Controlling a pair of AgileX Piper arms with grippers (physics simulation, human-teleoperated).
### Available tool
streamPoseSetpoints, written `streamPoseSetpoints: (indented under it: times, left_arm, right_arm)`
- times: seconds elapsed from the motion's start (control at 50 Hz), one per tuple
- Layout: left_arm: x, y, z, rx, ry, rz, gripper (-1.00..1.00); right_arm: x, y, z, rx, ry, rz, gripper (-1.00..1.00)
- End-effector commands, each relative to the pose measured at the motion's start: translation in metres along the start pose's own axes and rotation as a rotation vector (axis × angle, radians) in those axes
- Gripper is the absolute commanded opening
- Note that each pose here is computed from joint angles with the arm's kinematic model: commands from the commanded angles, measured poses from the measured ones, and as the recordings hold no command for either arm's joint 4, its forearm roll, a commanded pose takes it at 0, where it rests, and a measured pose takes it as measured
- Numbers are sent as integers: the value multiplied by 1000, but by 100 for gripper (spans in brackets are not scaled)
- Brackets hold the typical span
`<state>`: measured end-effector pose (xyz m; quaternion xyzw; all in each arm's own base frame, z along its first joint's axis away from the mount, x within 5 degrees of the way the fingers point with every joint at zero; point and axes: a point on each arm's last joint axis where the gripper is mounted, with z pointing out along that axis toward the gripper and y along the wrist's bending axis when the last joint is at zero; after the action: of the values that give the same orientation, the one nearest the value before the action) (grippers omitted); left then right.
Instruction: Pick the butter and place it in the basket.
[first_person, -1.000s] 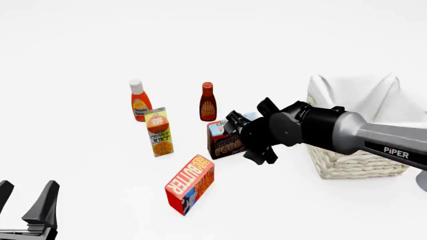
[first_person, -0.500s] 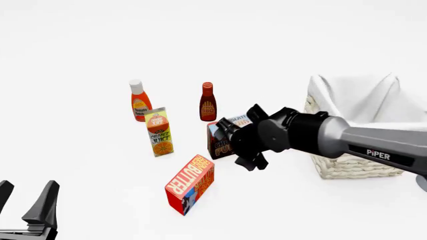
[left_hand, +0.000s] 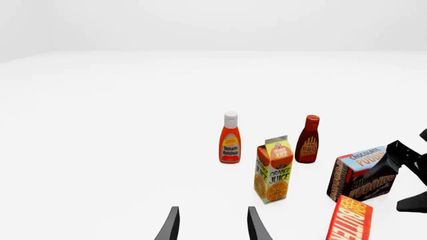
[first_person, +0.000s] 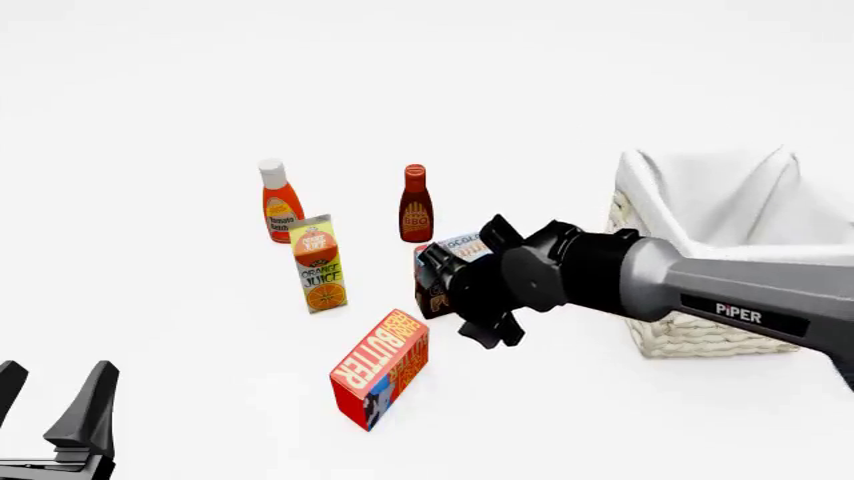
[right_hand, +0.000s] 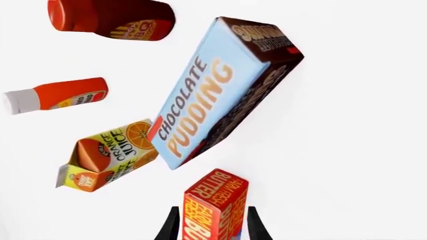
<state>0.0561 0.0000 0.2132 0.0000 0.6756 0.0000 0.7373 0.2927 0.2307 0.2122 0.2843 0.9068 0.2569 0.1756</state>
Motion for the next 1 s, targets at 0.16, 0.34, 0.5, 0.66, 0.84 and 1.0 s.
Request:
streamPoseSetpoints:
  times: [0.16, 0.34, 0.5, 0.66, 0.84, 1.0]
  left_arm:
    - [0, 0, 0, 0, 0, 0, 100]
    - [0, 0, 0, 0, 0, 0, 100]
    - [0, 0, 0, 0, 0, 0, 100]
    - [0, 0, 0, 0, 0, 0, 100]
    - [0, 0, 0, 0, 0, 0, 100]
    - [0, 0, 0, 0, 0, 0, 100]
  right_arm:
    - [8, 3, 3, 0, 13, -17, 100]
    - [12, 5, 5, -3, 20, -25, 100]
    - [14, 7, 7, -3, 24, -33, 100]
    - [17, 10, 8, -2, 30, -46, 100]
    - [20, 12, 10, 0, 36, -50, 100]
    - [23, 14, 15, 4, 42, -53, 100]
